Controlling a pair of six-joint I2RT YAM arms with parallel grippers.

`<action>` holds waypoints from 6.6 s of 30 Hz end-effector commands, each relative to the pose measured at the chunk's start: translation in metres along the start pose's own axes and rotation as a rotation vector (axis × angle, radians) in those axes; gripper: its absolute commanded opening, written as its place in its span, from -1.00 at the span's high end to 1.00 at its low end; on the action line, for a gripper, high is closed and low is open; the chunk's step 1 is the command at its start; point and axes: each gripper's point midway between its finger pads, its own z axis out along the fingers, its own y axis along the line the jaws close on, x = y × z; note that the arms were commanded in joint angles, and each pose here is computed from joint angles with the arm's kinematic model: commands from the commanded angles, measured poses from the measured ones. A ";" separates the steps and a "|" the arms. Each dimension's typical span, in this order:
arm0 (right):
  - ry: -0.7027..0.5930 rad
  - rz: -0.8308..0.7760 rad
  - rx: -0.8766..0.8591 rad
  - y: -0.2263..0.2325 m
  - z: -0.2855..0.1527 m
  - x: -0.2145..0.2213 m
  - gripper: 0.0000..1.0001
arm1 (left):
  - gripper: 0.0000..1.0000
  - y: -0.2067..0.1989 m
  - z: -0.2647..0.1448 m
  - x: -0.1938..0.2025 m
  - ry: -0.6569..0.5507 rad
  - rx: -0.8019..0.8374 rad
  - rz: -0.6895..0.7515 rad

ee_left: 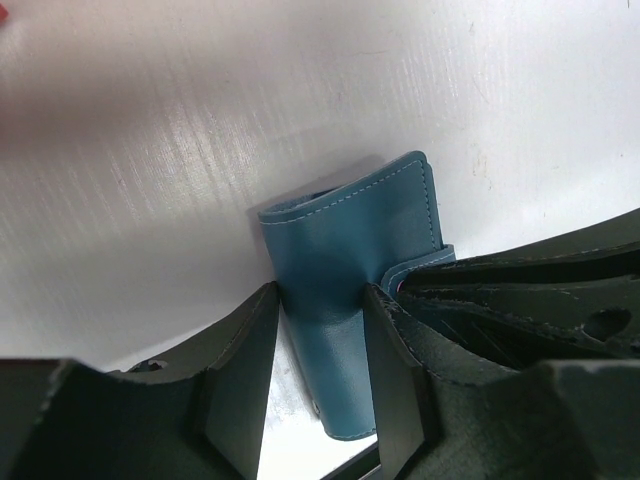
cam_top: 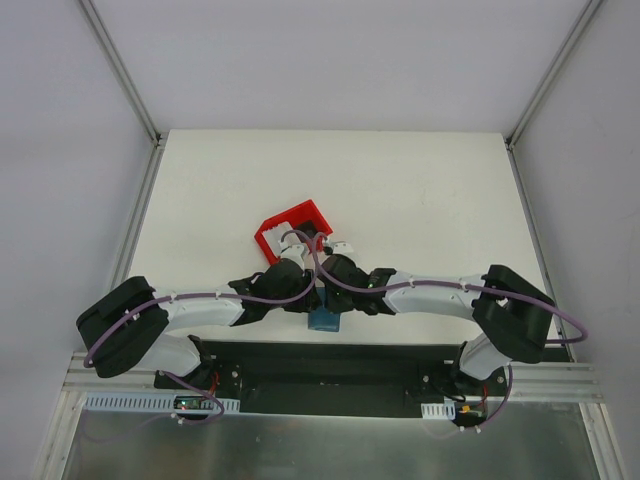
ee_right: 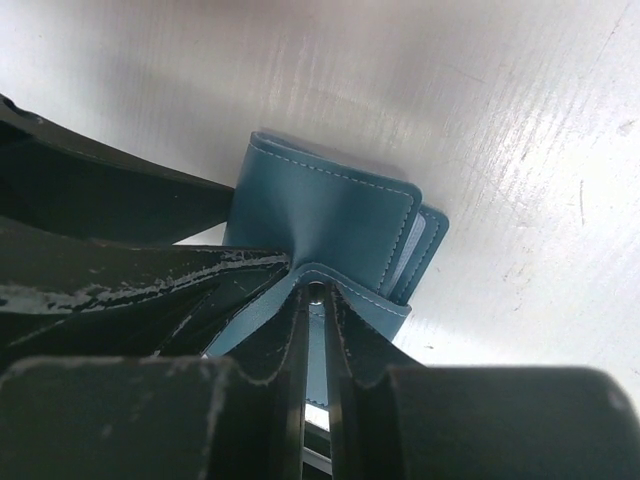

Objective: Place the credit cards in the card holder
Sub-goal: Close the card holder at the center of the board, then reset both arms

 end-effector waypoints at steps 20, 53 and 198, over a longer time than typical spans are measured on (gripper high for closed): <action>0.206 -0.160 0.288 -0.066 0.010 0.052 0.85 | 0.22 0.039 -0.008 0.042 0.131 -0.125 0.034; -0.074 -0.079 0.038 -0.023 -0.033 -0.013 0.38 | -0.08 0.031 -0.013 0.025 0.062 -0.107 0.041; -0.543 0.219 0.600 -0.290 -0.142 -0.071 -0.93 | -0.98 0.186 -0.159 -0.112 -0.612 -0.677 -0.255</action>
